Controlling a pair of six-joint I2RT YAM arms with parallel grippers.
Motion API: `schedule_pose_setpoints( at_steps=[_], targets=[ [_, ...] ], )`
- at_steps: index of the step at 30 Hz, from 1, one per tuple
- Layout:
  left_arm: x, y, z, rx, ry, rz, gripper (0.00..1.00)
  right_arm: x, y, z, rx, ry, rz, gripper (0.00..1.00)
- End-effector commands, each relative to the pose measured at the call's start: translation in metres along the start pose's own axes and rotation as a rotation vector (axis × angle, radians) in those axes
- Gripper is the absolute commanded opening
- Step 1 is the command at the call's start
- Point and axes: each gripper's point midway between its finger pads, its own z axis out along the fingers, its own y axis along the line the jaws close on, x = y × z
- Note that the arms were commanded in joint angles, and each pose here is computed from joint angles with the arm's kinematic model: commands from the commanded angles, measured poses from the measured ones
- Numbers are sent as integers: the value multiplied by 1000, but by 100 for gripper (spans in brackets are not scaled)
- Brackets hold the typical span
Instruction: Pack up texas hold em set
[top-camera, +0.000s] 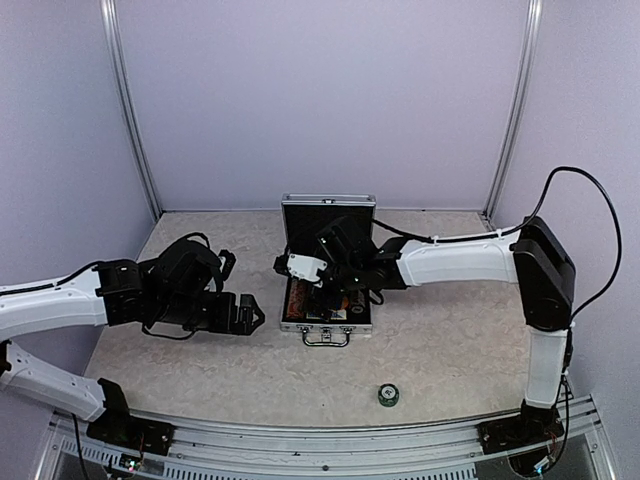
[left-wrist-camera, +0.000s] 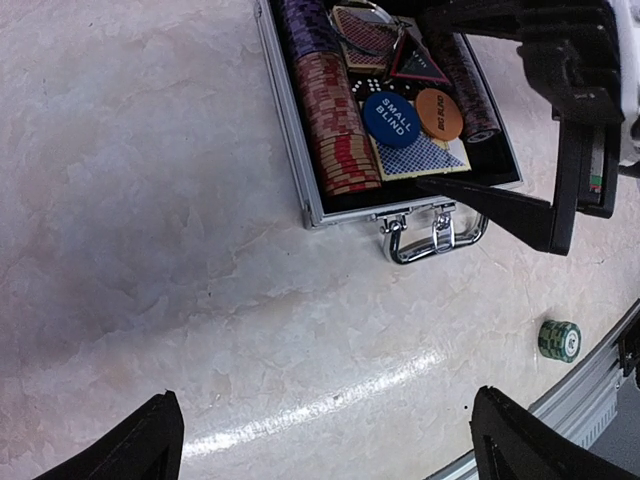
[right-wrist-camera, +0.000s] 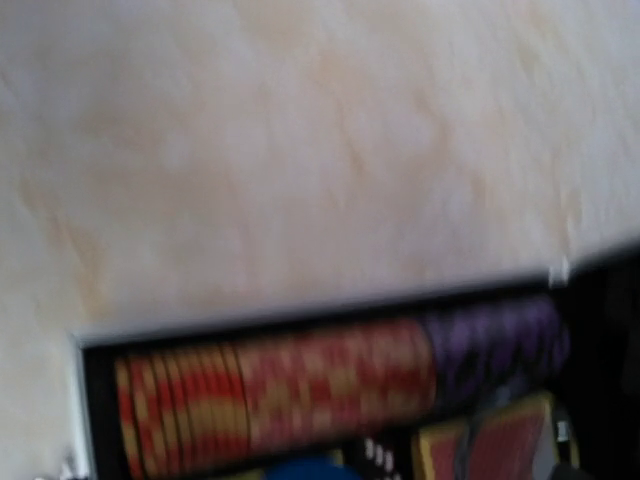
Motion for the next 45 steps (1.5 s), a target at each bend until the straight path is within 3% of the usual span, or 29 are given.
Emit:
schedule_pose_setpoints(
  at_steps=[1, 4, 9, 17, 21, 28, 35, 45],
  targets=[
    [-2, -2, 2, 19, -12, 22, 99, -6, -30, -37, 235, -7, 135, 100],
    [-2, -4, 6, 28, -15, 39, 99, -13, -44, -80, 323, -101, 357, 100],
    [-1, -9, 17, 42, -9, 68, 99, 17, -28, -119, 314, -90, 589, 100],
    [-7, -24, 32, 77, 0, 109, 99, 67, 32, -140, 106, 193, 840, 92],
    [-6, -28, 39, 88, 11, 120, 99, 89, 70, -149, -2, 347, 931, 97],
    [0, -28, 47, 93, 29, 117, 99, 109, 111, -156, -46, 475, 969, 100],
    [3, -24, 50, 71, 44, 111, 99, 147, 151, -145, 55, 650, 920, 100],
    [3, -25, 51, 70, 51, 114, 99, 154, 184, -135, -40, 673, 946, 94]
  ],
)
